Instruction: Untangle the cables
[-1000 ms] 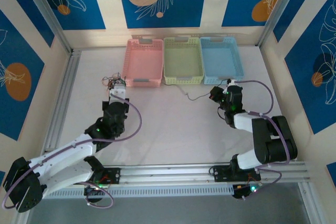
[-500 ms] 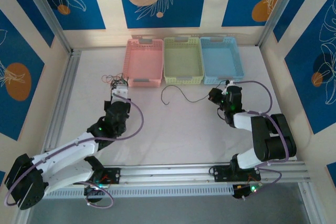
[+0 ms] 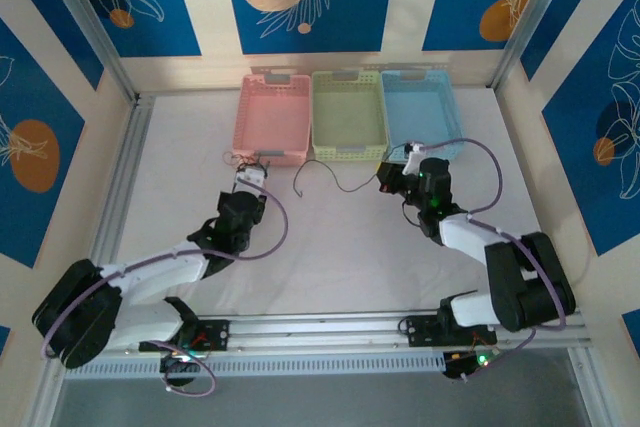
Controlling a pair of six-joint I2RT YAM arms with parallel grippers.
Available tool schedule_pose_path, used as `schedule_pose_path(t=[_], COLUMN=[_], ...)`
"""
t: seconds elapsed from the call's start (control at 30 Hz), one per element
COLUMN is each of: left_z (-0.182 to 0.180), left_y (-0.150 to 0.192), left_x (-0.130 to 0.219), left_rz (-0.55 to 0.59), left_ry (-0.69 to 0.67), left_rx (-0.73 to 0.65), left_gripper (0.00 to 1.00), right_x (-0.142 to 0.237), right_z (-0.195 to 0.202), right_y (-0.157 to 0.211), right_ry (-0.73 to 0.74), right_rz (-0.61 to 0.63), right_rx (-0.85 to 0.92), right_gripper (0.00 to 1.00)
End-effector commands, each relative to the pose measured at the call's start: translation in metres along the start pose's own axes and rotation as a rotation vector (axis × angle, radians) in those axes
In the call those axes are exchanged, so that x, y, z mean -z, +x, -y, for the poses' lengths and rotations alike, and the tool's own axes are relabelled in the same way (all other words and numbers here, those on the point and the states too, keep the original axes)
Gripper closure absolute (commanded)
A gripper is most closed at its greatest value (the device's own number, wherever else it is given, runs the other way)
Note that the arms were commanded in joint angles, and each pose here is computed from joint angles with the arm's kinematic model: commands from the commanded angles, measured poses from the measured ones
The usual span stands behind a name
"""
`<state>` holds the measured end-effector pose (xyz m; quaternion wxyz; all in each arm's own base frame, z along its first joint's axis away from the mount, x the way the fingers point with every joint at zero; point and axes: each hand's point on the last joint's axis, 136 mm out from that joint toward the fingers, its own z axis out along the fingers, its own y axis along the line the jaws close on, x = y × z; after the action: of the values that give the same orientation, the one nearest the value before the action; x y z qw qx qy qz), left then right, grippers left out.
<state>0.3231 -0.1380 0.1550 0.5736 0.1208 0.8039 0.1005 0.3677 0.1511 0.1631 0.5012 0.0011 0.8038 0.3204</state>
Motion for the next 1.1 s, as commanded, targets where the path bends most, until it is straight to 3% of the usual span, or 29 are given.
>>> schedule_pose_path(t=[0.0,0.1,0.23,0.63,0.9,1.07], left_z=[0.000,-0.004,-0.004,-0.004,-0.003,-0.003], left_y=[-0.021,-0.022,-0.019,-0.018,-0.018,-0.018], left_x=[0.002,0.007,0.004,0.003,0.003,0.003], left_rz=[0.066,0.084,0.067,0.061,0.061,0.061], left_ry=[0.031,0.040,0.036,0.038,0.042,0.044], left_rx=[0.087,0.116,0.114,0.108,0.107,0.107], left_gripper=[1.00,1.00,1.00,1.00,1.00,1.00], right_x=[0.020,0.036,0.040,0.003,-0.018,-0.060], right_z=[-0.047,-0.075,-0.081,-0.100,-0.091,-0.071], right_y=[-0.052,-0.088,-0.133,-0.241,-0.295,-0.293], right_ry=[-0.045,-0.061,0.026,0.057,0.077,0.086], right_rz=[0.101,0.127,0.159,0.275,0.338,0.280], right_rx=[0.168,0.226,0.227,0.269,0.222,0.174], right_gripper=[1.00,1.00,1.00,1.00,1.00,1.00])
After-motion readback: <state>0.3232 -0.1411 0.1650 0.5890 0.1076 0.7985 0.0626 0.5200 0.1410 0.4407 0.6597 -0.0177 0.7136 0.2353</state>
